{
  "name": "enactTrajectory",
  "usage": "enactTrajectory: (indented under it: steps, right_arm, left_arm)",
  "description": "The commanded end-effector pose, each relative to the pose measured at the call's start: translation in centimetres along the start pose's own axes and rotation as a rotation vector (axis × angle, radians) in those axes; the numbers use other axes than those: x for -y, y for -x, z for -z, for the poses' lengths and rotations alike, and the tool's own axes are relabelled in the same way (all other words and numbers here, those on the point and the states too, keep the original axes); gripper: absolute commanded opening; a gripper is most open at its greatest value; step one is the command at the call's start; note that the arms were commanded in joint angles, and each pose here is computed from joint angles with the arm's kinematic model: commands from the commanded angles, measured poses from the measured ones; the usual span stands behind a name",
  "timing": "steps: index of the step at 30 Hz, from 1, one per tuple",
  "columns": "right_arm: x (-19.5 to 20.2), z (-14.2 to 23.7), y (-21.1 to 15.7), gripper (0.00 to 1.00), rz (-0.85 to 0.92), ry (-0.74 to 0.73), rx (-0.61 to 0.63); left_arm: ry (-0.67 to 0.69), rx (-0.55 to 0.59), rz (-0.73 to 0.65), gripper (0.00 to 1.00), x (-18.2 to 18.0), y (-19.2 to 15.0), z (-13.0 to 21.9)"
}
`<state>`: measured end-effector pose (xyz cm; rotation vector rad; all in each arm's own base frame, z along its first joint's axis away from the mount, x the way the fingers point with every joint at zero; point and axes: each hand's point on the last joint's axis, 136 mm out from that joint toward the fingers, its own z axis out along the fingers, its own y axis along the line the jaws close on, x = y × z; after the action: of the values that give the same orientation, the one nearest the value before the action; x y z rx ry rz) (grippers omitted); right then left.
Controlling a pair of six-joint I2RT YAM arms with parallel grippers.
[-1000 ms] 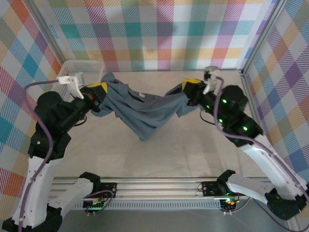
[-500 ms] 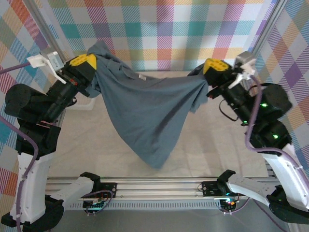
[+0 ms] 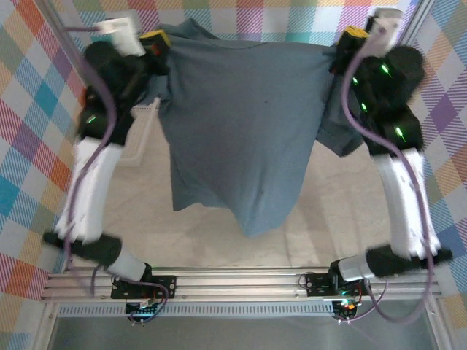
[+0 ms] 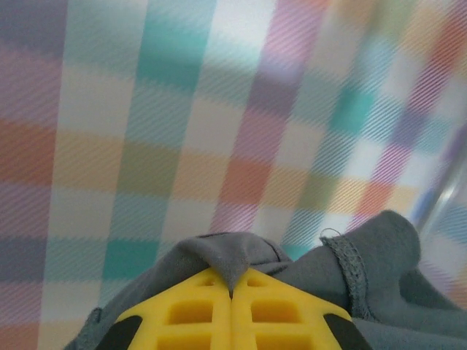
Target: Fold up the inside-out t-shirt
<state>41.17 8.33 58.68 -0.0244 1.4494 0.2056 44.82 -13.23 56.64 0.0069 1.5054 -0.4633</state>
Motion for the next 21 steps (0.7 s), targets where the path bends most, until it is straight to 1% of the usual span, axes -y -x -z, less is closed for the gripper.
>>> enactTrajectory:
  steps: [1, 2, 3, 4, 5, 6, 7, 9, 11, 14, 15, 16, 17, 19, 21]
  right_arm:
    - [0.7, -7.9, -11.5, 0.00, -0.047, 0.036, -0.327]
    - [0.8, -10.0, -13.9, 0.00, -0.028, 0.038, -0.370]
    - [1.2, -12.0, -15.8, 0.00, 0.003, 0.024, -0.390]
    - [2.0, -13.5, -17.1, 0.03, 0.028, -0.001, -0.402]
    - [2.8, -15.0, -18.6, 0.19, 0.049, -0.023, -0.424]
    - [3.6, -15.7, -19.3, 0.40, 0.051, -0.035, -0.449]
    - [4.1, -15.8, -19.5, 0.45, 0.034, -0.031, -0.467]
    - [5.1, -15.2, -20.2, 0.49, -0.051, -0.023, -0.510]
    - [4.4, -13.7, -20.5, 0.50, -0.098, 0.030, -0.556]
    - [1.5, -10.0, -21.6, 0.53, -0.173, 0.169, -0.684]
    - [0.6, -8.2, -22.2, 0.53, -0.216, 0.198, -0.740]
    - [-0.2, -6.5, -22.9, 0.53, -0.258, 0.224, -0.791]
    - [-0.8, -4.9, -24.1, 0.53, -0.287, 0.235, -0.835]
    - [-1.9, -1.2, -26.6, 0.53, -0.333, 0.243, -0.884]
    - [-2.7, 3.2, -29.3, 0.53, -0.383, 0.225, -0.900]
  left_arm:
    - [0.177, -0.282, -0.013, 0.00, -6.5, -12.4, -9.0]
    - [0.165, -0.314, -0.008, 0.00, -7.1, -14.6, -11.2]
    - [0.163, -0.332, 0.007, 0.04, -8.0, -16.4, -13.2]
    - [0.165, -0.338, 0.030, 0.16, -8.8, -17.6, -14.5]
    - [0.156, -0.345, 0.054, 0.31, -9.6, -18.6, -15.7]
    - [0.146, -0.346, 0.080, 0.42, -10.1, -18.7, -16.3]
    - [0.136, -0.348, 0.096, 0.48, -10.3, -18.6, -16.4]
    - [0.098, -0.354, 0.111, 0.55, -9.6, -17.5, -15.7]
    - [0.058, -0.390, 0.117, 0.56, -8.2, -16.9, -14.2]
    - [-0.018, -0.471, 0.136, 0.57, -4.8, -17.3, -10.7]
    - [-0.058, -0.475, 0.127, 0.58, -3.2, -17.5, -9.2]
    - [-0.103, -0.442, 0.105, 0.59, -1.2, -16.8, -7.5]
    - [-0.121, -0.441, 0.092, 0.60, -0.3, -17.5, -5.8]
    - [-0.192, -0.394, 0.071, 0.63, 2.3, -17.9, -2.1]
    - [-0.259, -0.380, 0.049, 0.67, 4.4, -18.8, 2.1]
